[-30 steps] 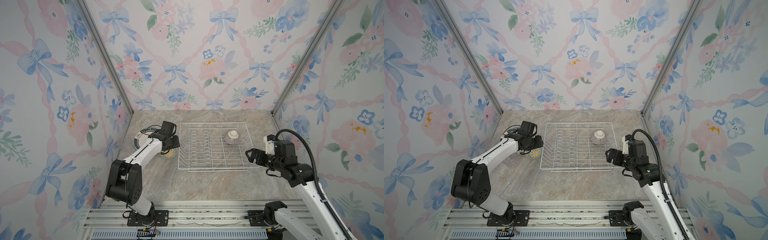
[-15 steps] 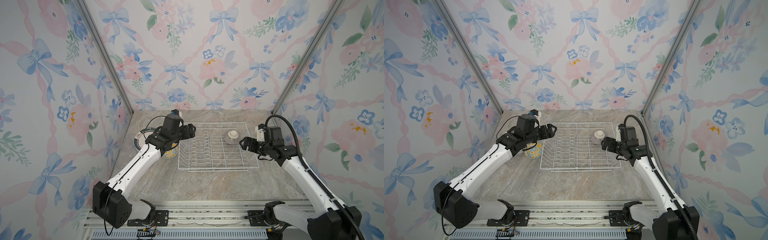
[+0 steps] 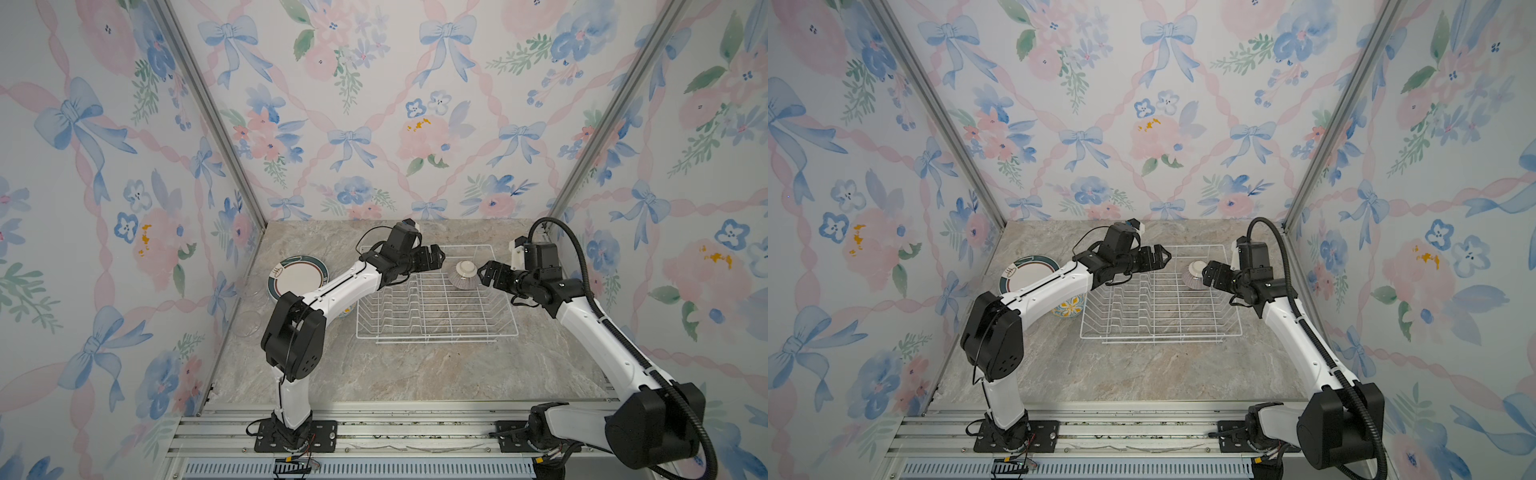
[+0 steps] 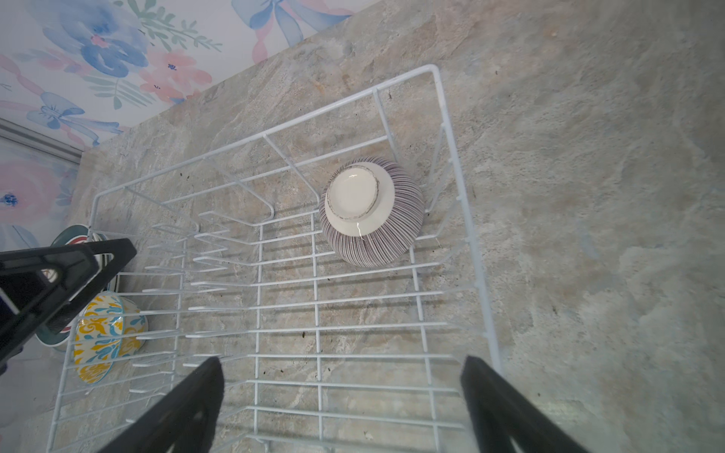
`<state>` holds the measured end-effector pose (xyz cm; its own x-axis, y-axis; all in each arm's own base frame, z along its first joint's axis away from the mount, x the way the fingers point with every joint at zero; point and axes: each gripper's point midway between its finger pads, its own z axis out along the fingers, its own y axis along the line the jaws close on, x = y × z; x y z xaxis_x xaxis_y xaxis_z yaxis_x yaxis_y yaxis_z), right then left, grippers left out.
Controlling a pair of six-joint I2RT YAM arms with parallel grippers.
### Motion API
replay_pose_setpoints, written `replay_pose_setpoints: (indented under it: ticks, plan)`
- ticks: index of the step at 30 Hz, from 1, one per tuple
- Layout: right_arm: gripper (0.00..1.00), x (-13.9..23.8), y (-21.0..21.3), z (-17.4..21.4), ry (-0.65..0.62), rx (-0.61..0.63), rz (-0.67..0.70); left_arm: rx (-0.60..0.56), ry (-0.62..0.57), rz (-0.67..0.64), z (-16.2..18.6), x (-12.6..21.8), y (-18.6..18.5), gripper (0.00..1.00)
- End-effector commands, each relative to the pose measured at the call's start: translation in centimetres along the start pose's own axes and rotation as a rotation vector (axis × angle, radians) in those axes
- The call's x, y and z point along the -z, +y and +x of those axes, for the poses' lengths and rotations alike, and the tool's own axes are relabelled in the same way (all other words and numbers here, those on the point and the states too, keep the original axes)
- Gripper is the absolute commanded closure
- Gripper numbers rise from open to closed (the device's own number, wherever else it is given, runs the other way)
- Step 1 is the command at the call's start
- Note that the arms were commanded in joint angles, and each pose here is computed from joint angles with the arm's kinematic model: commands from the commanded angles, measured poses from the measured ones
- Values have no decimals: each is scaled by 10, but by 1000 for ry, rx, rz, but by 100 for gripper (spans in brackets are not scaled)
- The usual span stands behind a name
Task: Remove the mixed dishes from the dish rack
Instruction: 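Move the left gripper toward the striped bowl while the right gripper reaches it too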
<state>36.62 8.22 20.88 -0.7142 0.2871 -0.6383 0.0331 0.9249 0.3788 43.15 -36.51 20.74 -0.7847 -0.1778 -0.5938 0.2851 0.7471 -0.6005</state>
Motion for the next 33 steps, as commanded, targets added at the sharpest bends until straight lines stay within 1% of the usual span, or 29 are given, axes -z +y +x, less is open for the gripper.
replay_pose_setpoints:
  ticks: [1, 6, 10, 14, 19, 27, 33]
  plan:
    - [3, -8, -13, -9, -29, -17, 34, 21, 6, 104, -7, -19, -26, 2]
    - [3, -14, -21, -11, -24, -37, 42, 72, 53, 115, 3, -56, -20, 2]
    - [3, -12, -18, -12, -31, -44, 19, 90, 68, 149, 5, -75, -22, 2]
    - [3, -4, -16, -9, -34, -45, 10, 113, 118, 192, 15, -95, -25, 2]
    - [3, 11, -18, -5, -41, -39, 24, 142, 165, 197, 31, -118, -16, 2]
    - [3, 35, -25, 0, -68, -29, 69, 170, 187, 179, 43, -139, -4, 2]
    - [3, 43, -30, 2, -69, -20, 90, 197, 204, 170, 51, -149, 0, 2]
